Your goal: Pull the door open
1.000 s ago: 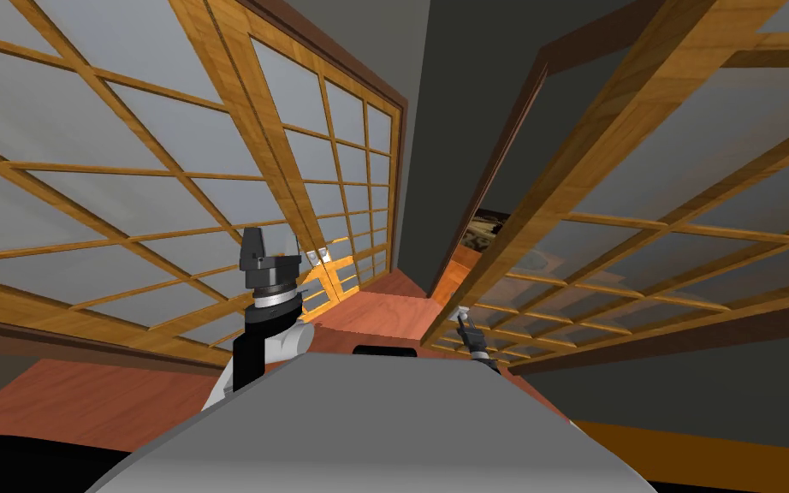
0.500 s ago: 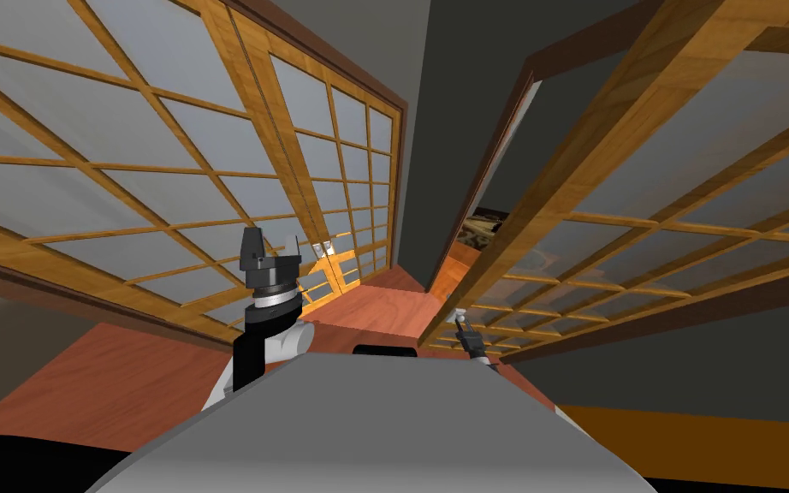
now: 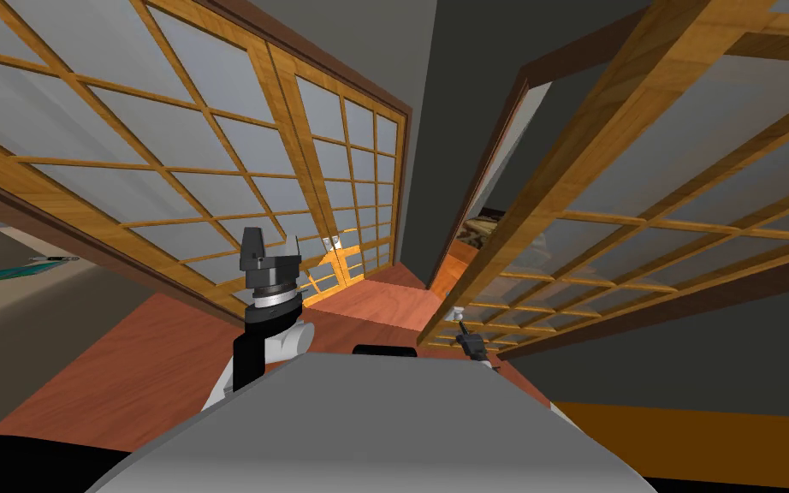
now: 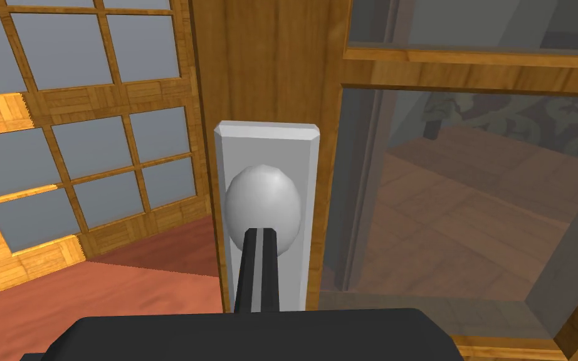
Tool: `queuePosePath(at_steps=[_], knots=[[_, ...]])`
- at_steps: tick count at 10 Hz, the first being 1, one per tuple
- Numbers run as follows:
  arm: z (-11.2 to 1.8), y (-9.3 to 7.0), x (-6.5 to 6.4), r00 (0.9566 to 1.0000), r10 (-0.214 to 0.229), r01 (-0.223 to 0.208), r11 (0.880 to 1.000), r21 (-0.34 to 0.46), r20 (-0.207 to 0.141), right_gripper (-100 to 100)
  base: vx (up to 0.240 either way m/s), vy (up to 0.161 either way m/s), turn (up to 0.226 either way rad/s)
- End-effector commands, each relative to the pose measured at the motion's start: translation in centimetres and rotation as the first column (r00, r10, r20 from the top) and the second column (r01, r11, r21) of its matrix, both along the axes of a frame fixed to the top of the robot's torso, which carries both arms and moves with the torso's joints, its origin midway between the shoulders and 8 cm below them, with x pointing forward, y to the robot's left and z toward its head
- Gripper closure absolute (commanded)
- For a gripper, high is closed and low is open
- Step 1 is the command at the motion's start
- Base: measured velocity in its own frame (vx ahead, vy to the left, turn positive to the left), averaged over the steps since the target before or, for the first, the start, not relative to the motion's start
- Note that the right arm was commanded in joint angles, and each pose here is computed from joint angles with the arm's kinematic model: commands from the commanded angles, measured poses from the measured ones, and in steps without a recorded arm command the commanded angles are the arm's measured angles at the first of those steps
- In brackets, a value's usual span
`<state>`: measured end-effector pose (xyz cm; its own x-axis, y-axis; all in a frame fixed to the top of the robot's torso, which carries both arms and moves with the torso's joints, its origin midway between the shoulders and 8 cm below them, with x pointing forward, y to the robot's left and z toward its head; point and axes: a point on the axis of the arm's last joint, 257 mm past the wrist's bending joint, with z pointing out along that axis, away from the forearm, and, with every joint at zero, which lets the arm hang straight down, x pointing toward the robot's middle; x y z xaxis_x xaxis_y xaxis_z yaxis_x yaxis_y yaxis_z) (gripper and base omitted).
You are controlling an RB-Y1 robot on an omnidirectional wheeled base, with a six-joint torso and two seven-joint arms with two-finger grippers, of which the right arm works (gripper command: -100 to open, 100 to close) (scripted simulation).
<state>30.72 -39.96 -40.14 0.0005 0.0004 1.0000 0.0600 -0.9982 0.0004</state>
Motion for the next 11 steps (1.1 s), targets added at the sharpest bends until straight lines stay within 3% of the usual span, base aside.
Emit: queuePosePath(at_steps=[1,5,9,10,11], knots=[[0.0,-0.6,-0.6,0.9999,-0.015,0.015,1.000,0.000,0.000,-100,-0.222,0.001,-0.145],[0.1,-1.3,-1.2,0.9996,-0.030,0.030,1.000,0.000,0.000,-100,-0.141,0.078,-0.080],[0.1,-1.0,0.9,0.9981,-0.060,0.060,0.998,0.000,0.010,-100,0.233,-0.024,0.071],[0.2,-1.0,0.6,0.9984,-0.055,0.055,0.998,0.001,0.010,-100,0.157,-0.015,0.022],[0.2,-1.0,0.6,0.9984,-0.055,0.055,0.998,0.001,0.010,100,-0.019,-0.001,-0.013]])
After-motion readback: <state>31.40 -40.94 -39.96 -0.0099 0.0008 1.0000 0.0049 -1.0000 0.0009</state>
